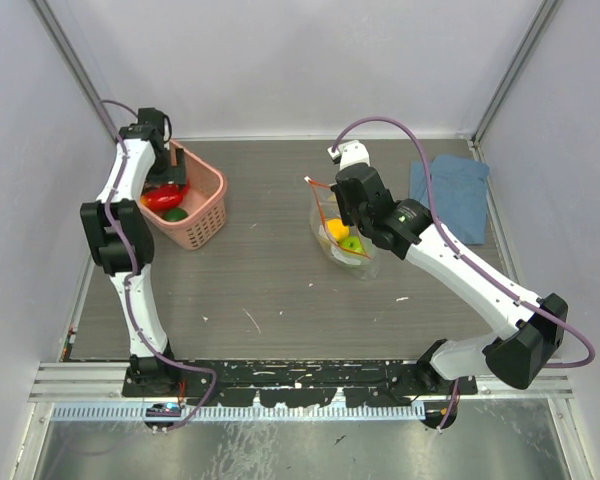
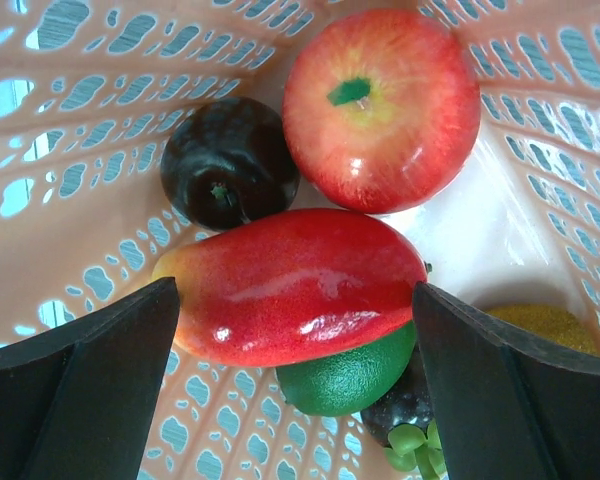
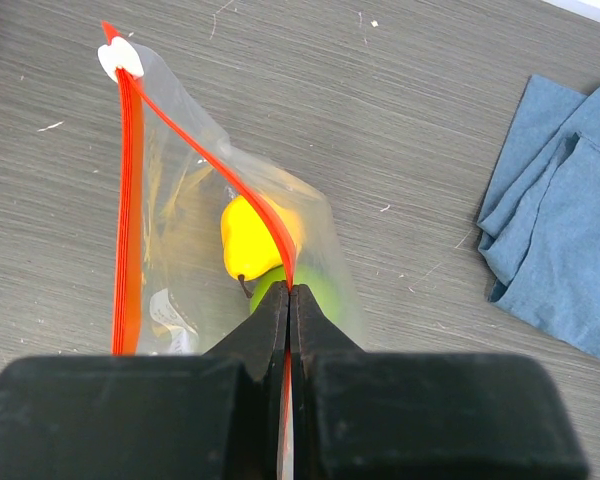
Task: Place the food in the zip-top bag and seal the zipper
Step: Pick up the fake fruit from the bin.
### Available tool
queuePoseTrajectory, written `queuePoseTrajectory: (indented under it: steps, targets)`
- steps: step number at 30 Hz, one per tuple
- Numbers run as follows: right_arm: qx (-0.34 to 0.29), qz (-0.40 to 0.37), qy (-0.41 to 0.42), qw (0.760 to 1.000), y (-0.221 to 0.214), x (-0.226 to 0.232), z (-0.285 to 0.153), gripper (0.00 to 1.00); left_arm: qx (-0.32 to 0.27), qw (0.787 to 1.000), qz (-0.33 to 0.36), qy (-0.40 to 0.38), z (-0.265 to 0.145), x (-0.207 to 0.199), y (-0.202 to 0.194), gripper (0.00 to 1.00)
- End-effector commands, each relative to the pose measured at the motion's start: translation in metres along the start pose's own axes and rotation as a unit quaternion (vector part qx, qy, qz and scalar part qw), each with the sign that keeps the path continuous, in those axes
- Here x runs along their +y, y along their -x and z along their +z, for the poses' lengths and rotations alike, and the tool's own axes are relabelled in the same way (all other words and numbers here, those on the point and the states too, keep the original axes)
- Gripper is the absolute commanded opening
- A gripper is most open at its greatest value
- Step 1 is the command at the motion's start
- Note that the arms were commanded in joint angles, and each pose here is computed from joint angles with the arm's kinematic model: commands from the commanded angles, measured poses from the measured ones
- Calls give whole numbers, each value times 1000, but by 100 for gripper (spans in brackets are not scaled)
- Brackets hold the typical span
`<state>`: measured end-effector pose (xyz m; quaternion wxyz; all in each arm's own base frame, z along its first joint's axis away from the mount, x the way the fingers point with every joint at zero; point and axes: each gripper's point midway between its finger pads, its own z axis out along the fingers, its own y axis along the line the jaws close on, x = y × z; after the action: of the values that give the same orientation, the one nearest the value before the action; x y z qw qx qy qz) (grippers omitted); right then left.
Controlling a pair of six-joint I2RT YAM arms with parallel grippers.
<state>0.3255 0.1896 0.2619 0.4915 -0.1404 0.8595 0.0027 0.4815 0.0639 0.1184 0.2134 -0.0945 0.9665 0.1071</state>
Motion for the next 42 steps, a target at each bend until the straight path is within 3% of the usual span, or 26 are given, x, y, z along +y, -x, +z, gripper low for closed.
queuePoseTrajectory:
  steps: [1,5,13,15,17,23,33,42]
  targets:
    - [-40,15,2,999,21,-3,-8,0,43,999,12,23,19,9,-17,98]
    - [-41,15,1,999,21,-4,-8,0,41,999,8,20,16,7,-16,98]
    - [-46,17,5,999,23,-4,-10,0,-12,1000,-4,-11,-21,4,7,71]
    - [-48,18,6,999,24,-4,-11,0,-21,1000,2,-14,-30,4,11,73]
    - [-50,19,6,999,24,-5,-13,0,-24,999,17,-12,-39,6,13,82]
    - [-58,21,8,998,29,-7,-19,0,5,995,96,2,-52,20,5,96]
    - [-59,22,22,998,26,-4,-20,0,-6,980,200,-16,-58,15,-12,98]
    - [-59,22,23,998,26,-3,-20,0,28,974,226,2,-27,16,-21,98]
